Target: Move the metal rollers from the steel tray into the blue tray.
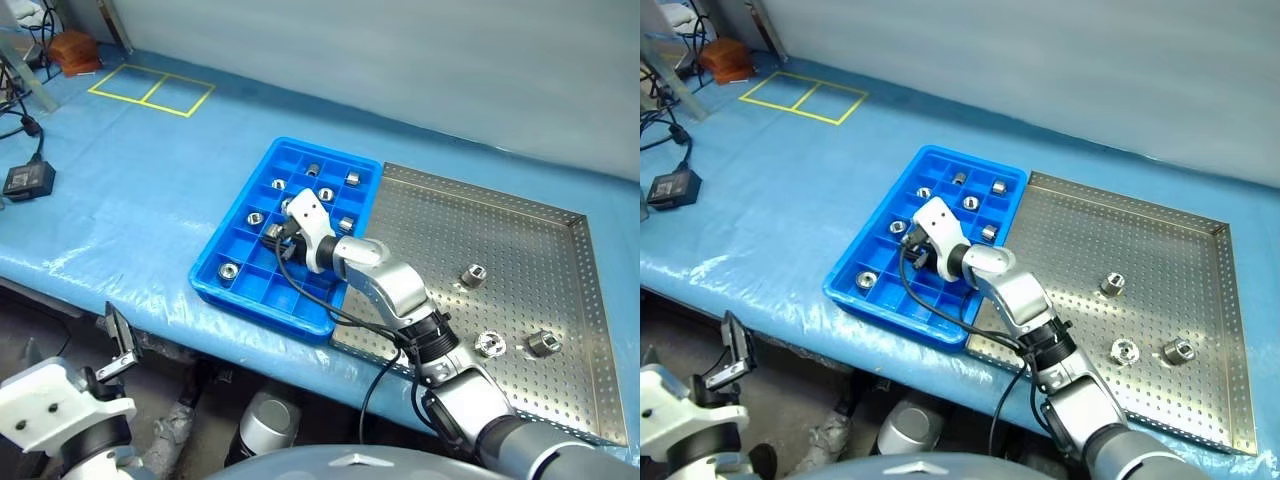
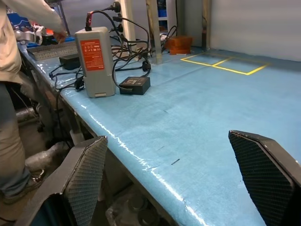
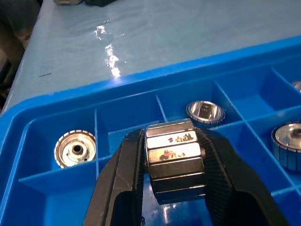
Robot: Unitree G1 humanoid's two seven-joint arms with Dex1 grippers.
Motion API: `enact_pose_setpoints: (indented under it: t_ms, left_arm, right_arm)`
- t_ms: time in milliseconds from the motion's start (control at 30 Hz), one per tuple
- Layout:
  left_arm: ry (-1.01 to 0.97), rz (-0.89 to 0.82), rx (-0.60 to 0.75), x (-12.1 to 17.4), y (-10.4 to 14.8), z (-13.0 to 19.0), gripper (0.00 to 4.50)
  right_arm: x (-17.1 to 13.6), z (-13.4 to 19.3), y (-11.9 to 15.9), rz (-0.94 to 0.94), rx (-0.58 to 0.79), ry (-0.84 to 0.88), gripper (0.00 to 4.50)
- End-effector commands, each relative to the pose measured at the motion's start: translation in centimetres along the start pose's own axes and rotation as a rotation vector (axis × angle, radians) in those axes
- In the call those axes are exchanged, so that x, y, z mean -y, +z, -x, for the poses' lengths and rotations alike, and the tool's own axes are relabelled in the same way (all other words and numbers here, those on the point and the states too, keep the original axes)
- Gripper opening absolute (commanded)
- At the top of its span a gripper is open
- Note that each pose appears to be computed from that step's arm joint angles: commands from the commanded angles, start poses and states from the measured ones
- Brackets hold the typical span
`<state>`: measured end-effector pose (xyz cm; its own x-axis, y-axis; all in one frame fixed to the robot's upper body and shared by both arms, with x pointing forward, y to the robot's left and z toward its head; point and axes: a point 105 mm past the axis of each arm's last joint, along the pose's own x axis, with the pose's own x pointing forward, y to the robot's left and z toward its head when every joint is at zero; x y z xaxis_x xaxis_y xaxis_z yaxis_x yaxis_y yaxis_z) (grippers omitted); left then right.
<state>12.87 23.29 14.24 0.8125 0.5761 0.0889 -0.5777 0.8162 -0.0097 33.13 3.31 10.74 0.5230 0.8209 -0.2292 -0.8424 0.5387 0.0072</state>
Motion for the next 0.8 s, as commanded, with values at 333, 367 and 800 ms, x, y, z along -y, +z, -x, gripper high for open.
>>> enact_pose_setpoints:
  t_ms: [333, 367, 800]
  left_arm:
    - [-0.004, 0.018, 0.053, 0.2, 1.4, -0.5, 4.48]
    - [-0.006, 0.020, 0.053, 0.2, 1.4, -0.5, 4.48]
    - [0.001, 0.026, 0.052, 0.2, 1.4, -0.4, 4.48]
  right_arm:
    - [-2.9, -0.6, 0.4, -0.023, 0.027, 0.086, 1.29]
    - [-3.2, -0.7, 0.8, -0.030, 0.043, 0.091, 1.29]
    - [-5.9, -2.3, 1.9, -0.072, 0.084, 0.169, 1.29]
